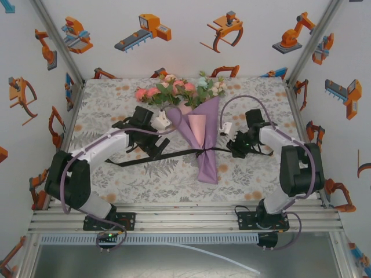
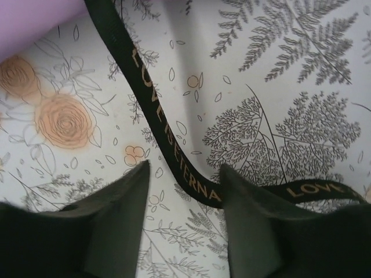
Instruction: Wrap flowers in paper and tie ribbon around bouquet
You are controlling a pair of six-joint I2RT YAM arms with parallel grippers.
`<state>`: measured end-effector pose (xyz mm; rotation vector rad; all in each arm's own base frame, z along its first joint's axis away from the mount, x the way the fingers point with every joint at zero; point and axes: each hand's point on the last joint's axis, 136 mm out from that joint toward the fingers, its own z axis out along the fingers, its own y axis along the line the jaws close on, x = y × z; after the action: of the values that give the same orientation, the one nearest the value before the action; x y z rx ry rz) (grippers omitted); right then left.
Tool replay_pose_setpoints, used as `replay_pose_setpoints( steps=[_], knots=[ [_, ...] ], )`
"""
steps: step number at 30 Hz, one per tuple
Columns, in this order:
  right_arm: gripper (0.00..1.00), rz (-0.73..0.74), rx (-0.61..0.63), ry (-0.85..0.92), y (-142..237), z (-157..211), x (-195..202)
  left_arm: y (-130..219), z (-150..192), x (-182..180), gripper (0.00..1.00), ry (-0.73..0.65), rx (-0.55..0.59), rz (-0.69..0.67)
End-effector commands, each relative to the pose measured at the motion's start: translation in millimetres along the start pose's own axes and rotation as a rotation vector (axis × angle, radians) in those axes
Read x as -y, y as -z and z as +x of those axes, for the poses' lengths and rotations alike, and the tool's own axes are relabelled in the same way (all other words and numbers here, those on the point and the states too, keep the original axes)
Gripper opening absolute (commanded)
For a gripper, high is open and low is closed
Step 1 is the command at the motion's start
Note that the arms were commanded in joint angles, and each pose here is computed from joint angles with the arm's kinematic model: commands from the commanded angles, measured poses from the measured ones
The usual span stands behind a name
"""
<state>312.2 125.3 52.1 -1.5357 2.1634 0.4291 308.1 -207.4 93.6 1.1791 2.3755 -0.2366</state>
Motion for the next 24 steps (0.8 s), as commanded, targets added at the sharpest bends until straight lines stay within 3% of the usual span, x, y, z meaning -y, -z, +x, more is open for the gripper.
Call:
replay_pose_setpoints(
  steps=[1, 3, 5, 10, 14, 15, 18, 20, 24],
  knots=[
    [0.25, -0.037, -0.001, 0.052, -1, -6, 3, -14, 18, 8, 0.89, -0.093, -0.092, 0.05],
    [0.1, -0.042, 0.0, 0.047, 0, -8, 4, -23, 23, 8, 0.89, -0.101, -0.127, 0.066],
    [0.02, -0.053, 0.021, 0.047, 2, -13, 3, -30, 24, 14, 0.87, -0.082, -0.142, 0.108],
    [0.0, -0.06, 0.053, 0.051, 6, -21, 2, -47, 46, 25, 0.77, -0.079, -0.257, 0.148],
    [0.0, -0.044, 0.055, 0.062, 9, -23, 4, -57, 61, 21, 0.54, -0.113, -0.337, 0.082],
    [0.02, -0.032, 0.045, 0.07, 10, -22, 5, -58, 65, 18, 0.42, -0.12, -0.354, 0.063],
    [0.29, 0.007, -0.034, 0.089, 10, -7, 10, -57, 63, 9, 0.0, -0.126, -0.345, 0.009],
    [0.4, 0.024, -0.098, 0.107, 8, 6, 13, -49, 47, 7, 0.0, -0.112, -0.286, -0.001],
    [0.42, -0.016, -0.13, 0.127, 1, 13, 14, -22, 5, 13, 0.0, -0.071, -0.094, 0.02]
  ],
)
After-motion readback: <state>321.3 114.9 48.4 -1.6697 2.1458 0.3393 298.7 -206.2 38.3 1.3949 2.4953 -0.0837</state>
